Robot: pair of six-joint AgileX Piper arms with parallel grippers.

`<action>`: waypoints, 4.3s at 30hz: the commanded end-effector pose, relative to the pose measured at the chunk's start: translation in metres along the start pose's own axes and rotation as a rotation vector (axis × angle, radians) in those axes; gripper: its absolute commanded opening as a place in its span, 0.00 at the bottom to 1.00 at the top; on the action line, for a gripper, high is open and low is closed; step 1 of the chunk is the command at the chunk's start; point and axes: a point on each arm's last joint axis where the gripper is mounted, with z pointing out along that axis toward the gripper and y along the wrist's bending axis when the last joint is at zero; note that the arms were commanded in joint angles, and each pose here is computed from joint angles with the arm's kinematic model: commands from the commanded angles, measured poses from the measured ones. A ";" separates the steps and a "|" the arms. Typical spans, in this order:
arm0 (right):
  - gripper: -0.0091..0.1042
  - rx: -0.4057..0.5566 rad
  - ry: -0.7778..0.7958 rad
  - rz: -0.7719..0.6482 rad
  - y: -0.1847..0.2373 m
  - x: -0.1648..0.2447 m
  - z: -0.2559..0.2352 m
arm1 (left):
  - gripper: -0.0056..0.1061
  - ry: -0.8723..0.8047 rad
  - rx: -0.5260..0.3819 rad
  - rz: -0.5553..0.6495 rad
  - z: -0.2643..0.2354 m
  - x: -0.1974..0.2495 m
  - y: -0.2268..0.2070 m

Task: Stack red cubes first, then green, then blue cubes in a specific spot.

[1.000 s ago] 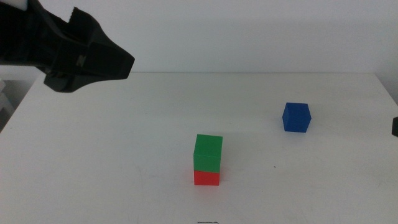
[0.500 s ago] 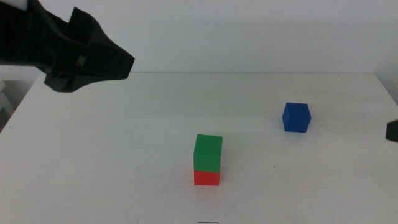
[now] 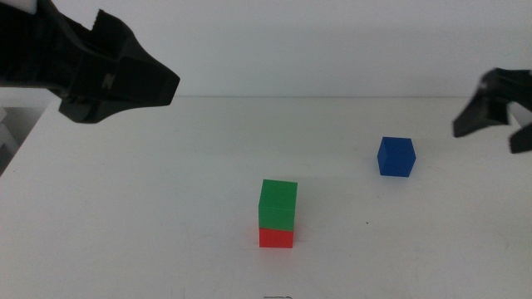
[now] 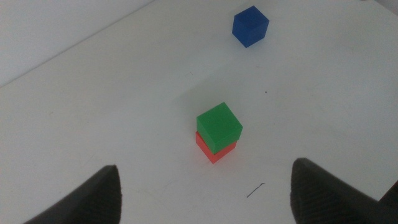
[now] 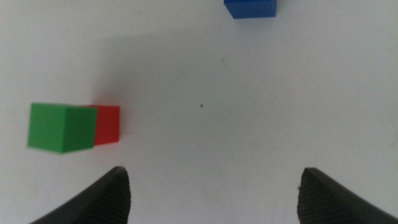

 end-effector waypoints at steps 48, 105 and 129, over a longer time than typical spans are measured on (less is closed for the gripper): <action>0.71 0.325 -0.040 -0.071 0.017 -0.125 0.209 | 0.88 -0.095 0.002 -0.005 -0.011 -0.009 -0.002; 0.07 0.210 -0.050 -0.142 0.221 0.010 0.092 | 0.88 -0.095 0.002 -0.005 -0.011 -0.009 -0.002; 0.07 0.243 -0.015 -0.071 0.222 0.012 0.118 | 0.88 -0.095 0.002 -0.005 -0.011 -0.009 -0.002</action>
